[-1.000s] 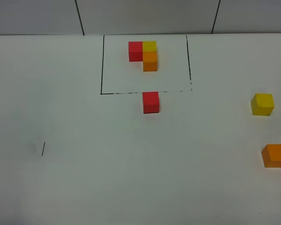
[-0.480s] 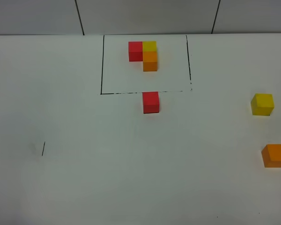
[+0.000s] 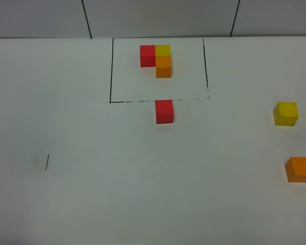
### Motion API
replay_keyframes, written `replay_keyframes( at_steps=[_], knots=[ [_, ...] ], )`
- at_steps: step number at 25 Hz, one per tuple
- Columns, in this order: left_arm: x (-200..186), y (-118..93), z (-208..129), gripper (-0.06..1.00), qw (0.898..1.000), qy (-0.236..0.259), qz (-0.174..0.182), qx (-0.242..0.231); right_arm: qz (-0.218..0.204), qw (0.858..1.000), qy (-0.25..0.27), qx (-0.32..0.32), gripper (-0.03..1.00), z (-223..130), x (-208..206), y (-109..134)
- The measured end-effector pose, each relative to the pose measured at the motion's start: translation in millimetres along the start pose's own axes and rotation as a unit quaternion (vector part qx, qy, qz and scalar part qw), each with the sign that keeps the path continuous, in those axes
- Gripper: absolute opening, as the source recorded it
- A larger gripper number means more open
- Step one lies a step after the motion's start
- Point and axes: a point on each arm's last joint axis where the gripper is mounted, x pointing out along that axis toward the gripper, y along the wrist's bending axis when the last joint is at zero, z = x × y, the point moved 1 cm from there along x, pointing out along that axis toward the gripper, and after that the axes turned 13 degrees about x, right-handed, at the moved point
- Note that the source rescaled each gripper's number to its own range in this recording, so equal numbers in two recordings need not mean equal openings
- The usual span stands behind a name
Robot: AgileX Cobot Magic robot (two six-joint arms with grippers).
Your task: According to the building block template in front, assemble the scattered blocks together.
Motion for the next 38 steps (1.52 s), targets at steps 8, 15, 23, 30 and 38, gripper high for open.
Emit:
replay_keyframes(
  at_steps=[8,15,23,30,38],
  knots=[
    [0,0,0,0.74,1.000,0.000,0.000,-0.001,0.000,1.000,0.000,0.000,0.75,0,0,0],
    [0,0,0,0.74,1.000,0.000,0.000,-0.001,-0.004,1.000,-0.002,0.008,0.75,0,0,-1],
    [0,0,0,0.74,1.000,0.000,0.000,-0.001,-0.034,0.998,-0.009,0.048,0.75,1,0,-7],
    [0,0,0,0.74,1.000,0.000,0.000,0.000,-0.042,0.998,0.005,0.049,0.75,3,3,-8],
    [0,0,0,0.74,1.000,-0.001,0.000,0.000,-0.098,0.984,0.135,0.055,0.75,57,61,-6]
  ],
)
